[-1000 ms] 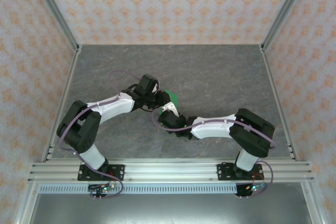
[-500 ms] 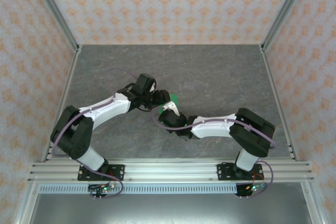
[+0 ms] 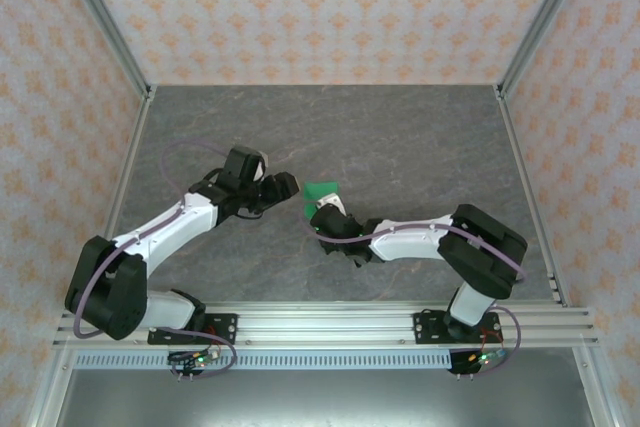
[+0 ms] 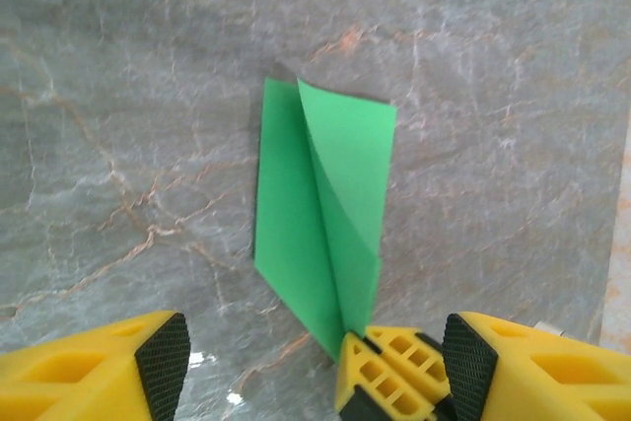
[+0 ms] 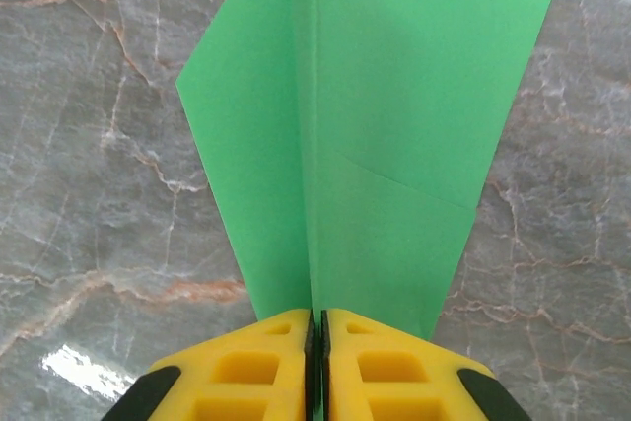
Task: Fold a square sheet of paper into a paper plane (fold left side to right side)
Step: Fourth fold the wing at the center of the table.
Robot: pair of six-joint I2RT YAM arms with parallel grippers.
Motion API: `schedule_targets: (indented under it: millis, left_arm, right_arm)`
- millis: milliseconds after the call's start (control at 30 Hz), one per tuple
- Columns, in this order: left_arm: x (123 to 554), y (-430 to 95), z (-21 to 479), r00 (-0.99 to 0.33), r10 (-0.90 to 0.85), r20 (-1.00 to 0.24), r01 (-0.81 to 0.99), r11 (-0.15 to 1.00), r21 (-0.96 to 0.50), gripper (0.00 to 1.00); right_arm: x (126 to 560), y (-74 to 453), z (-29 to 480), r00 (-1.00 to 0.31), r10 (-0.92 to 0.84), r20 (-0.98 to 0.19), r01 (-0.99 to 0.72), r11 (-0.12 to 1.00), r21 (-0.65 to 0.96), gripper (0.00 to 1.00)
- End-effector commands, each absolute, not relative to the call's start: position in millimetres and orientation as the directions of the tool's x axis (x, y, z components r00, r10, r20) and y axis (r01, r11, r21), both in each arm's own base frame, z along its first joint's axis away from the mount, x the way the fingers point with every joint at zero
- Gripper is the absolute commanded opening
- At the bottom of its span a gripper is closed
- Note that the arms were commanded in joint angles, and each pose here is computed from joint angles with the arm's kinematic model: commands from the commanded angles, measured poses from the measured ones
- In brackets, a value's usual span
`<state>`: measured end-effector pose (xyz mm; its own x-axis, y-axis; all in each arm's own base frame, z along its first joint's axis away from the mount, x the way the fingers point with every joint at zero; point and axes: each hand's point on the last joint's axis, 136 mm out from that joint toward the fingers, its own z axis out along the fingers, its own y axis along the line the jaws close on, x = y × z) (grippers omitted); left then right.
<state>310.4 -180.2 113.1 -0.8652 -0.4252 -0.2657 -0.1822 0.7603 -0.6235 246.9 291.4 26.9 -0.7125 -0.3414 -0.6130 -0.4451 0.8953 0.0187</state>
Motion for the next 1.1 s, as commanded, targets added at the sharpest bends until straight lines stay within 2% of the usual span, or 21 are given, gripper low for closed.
schedule_targets:
  millis: [0, 267, 567, 700, 800, 1067]
  left_arm:
    - [304, -186, 104, -0.877, -0.414, -0.243, -0.169, 0.741, -0.65, 0.7]
    - [303, -213, 90, -0.906, -0.368, -0.208, -0.134, 0.718, -0.683, 0.61]
    - [310, -254, 80, -0.936, -0.293, -0.194, -0.084, 0.723, -0.686, 0.59]
    - [312, -258, 76, -0.936, -0.296, -0.19, -0.09, 0.725, -0.683, 0.54]
    - [314, -259, 72, -0.936, -0.3, -0.185, -0.098, 0.727, -0.68, 0.5]
    - [321, -271, 67, -0.942, -0.289, -0.169, -0.096, 0.717, -0.69, 0.48]
  right_arm:
    - [244, 296, 34, -0.731, -0.287, -0.619, -0.452, 0.883, 0.125, 0.12]
    - [243, 289, 39, -0.777, -0.192, -0.6, -0.439, 0.847, 0.298, 0.12]
    - [245, 293, 41, -0.832, -0.14, -0.536, -0.415, 0.798, 0.437, 0.12]
    - [248, 291, 42, -0.863, -0.093, -0.497, -0.38, 0.768, 0.515, 0.12]
    - [248, 292, 40, -0.876, -0.091, -0.474, -0.37, 0.756, 0.54, 0.12]
    - [248, 292, 31, -0.9, -0.073, -0.429, -0.335, 0.746, 0.576, 0.12]
